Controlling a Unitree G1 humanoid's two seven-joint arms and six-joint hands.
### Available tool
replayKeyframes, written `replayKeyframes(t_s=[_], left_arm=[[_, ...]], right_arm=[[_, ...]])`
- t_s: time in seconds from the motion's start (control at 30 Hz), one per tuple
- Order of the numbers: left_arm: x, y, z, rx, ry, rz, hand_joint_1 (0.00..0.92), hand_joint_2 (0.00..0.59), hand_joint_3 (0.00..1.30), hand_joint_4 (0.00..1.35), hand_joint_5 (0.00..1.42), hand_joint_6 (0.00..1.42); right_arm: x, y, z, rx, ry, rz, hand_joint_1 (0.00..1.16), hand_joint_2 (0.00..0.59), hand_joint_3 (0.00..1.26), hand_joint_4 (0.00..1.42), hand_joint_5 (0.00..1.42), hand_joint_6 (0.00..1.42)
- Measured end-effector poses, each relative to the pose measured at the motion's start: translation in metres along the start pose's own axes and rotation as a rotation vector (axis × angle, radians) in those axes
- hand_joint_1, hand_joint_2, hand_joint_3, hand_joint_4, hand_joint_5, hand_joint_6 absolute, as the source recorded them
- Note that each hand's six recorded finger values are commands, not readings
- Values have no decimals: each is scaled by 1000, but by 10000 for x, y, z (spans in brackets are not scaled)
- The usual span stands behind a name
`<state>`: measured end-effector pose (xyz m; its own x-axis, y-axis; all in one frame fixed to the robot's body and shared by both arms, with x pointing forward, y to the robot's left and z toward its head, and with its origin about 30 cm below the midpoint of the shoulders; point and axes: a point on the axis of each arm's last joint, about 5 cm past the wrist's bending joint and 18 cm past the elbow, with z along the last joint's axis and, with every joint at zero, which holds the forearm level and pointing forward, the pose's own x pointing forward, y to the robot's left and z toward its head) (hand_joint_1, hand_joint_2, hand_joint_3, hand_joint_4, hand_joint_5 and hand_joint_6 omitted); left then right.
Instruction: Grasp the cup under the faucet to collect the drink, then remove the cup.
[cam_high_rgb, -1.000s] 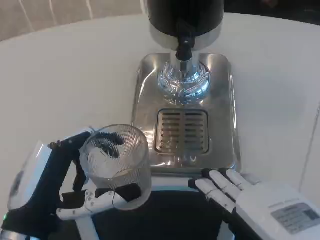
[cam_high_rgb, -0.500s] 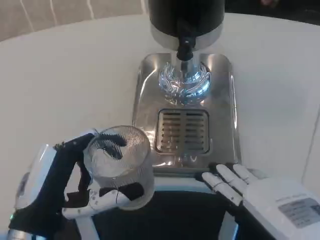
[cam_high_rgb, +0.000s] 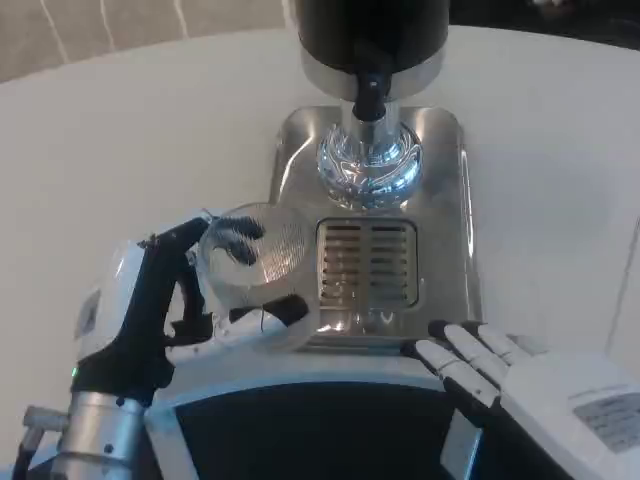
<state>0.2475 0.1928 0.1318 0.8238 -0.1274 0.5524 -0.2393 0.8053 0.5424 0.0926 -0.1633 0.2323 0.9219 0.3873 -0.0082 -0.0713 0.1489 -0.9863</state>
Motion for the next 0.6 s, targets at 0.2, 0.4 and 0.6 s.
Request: replayKeyframes(t_s=[0.2, 0.4, 0.6], left_arm=[[159, -147, -32, 0, -5, -15, 575, 0, 937, 1080, 1327, 1145], [329, -296, -21, -17, -8, -18, 576, 0, 934, 1080, 1327, 1145], [453, -475, 40, -30, -25, -50, 576, 0, 930, 1080, 1328, 1147]], right_arm=[[-49, -2, -35, -14, 5, 0, 385, 517, 64, 0, 0, 48], [-70, -6, -55, -23, 23, 10, 383, 517, 64, 0, 0, 48], [-102, -14, -81, -25, 29, 10, 381, 517, 64, 0, 0, 48]])
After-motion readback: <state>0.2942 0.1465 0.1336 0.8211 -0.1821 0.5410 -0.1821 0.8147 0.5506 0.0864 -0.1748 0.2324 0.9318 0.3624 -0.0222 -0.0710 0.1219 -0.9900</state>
